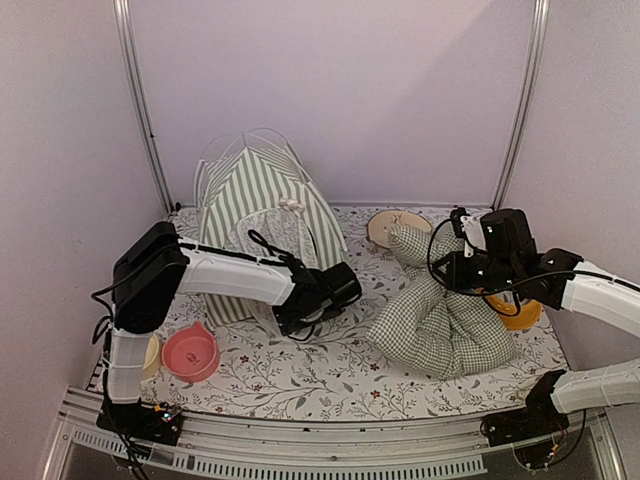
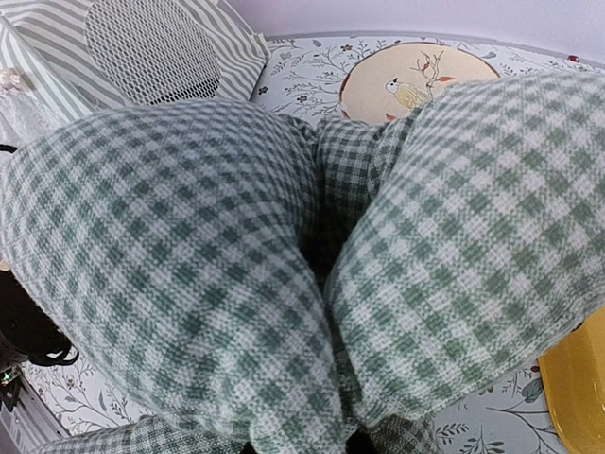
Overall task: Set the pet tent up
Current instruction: Pick up the tent flap from the tent.
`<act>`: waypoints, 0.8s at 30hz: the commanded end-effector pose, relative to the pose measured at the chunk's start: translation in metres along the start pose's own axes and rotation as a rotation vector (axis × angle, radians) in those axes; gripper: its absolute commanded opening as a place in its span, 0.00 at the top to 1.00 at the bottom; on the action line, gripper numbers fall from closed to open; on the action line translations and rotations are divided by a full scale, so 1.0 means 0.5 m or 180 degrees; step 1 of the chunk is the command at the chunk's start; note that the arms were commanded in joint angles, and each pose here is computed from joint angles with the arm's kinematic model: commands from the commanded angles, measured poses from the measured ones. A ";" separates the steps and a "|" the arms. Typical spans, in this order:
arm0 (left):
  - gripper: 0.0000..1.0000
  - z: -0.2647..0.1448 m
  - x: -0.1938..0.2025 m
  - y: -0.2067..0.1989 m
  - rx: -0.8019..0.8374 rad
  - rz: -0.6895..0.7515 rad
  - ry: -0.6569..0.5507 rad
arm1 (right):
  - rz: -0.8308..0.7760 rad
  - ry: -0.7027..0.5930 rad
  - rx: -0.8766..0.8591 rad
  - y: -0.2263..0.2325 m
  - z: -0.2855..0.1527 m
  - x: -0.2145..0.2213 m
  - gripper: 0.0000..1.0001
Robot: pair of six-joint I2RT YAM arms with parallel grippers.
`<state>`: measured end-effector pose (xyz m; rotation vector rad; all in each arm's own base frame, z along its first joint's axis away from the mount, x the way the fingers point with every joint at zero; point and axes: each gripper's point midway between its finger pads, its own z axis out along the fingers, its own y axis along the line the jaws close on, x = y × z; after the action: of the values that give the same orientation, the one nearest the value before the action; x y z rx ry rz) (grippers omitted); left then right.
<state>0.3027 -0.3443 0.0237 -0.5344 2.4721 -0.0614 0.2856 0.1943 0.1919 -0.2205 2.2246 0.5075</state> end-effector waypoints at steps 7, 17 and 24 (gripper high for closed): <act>0.90 0.001 -0.056 -0.012 0.0265 0.0304 -0.0289 | 0.0055 -0.0053 -0.0166 0.012 -0.006 0.002 1.00; 1.00 -0.316 -0.162 -0.177 0.1674 0.0860 -0.0496 | -0.0384 0.0055 -0.1058 0.125 -0.004 0.051 1.00; 1.00 -0.528 -0.251 -0.239 0.2668 0.1147 -0.0656 | -0.0749 -0.0225 -0.2329 0.286 -0.044 0.046 1.00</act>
<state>0.2979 -0.4123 0.2855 0.0463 2.1296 -0.7036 0.2277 0.2689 0.1745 -0.6251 2.1284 0.9194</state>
